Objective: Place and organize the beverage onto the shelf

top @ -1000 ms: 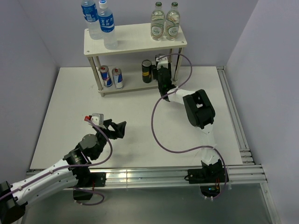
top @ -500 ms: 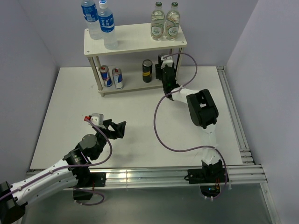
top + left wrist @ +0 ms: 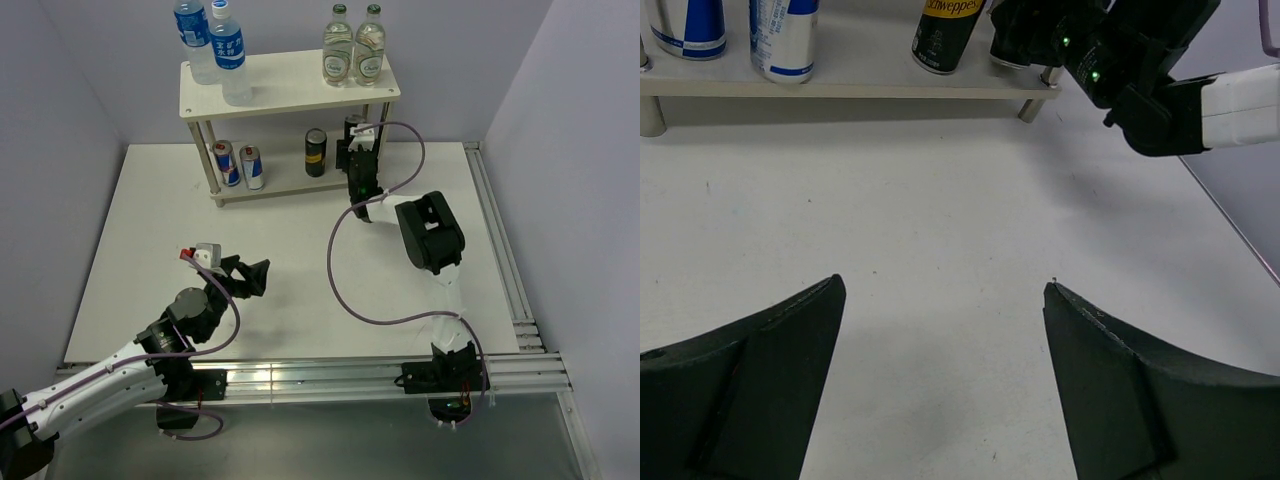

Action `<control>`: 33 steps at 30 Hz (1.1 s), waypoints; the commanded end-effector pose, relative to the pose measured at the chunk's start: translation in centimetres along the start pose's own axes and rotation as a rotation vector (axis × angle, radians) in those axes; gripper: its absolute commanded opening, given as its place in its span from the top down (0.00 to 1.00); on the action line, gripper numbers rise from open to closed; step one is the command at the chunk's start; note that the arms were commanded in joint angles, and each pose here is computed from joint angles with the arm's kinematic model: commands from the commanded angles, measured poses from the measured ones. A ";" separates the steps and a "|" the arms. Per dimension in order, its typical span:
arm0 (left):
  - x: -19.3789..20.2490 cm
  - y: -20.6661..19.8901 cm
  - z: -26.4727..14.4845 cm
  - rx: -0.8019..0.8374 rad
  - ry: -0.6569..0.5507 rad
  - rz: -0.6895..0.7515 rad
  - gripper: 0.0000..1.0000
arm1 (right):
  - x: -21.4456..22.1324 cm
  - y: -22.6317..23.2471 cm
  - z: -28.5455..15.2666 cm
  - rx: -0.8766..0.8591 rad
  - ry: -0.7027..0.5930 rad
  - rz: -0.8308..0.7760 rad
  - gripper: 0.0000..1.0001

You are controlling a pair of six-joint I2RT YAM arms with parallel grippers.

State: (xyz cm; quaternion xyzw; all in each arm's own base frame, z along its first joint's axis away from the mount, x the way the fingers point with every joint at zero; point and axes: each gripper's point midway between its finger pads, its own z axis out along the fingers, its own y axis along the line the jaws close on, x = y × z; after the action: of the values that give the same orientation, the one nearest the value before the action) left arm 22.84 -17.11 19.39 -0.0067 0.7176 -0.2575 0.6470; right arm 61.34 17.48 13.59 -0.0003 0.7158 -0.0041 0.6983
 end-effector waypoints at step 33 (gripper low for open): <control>-1.0 -0.4 0.2 0.009 -0.033 -0.006 0.14 | -9.1 0.4 0.3 0.064 -0.466 0.105 0.00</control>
State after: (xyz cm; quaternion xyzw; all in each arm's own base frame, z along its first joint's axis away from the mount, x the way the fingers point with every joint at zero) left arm 22.91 -17.19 19.07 -0.0045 0.7213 -0.2540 0.6444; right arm 62.99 18.67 17.12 0.0276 0.5879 0.0039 0.8085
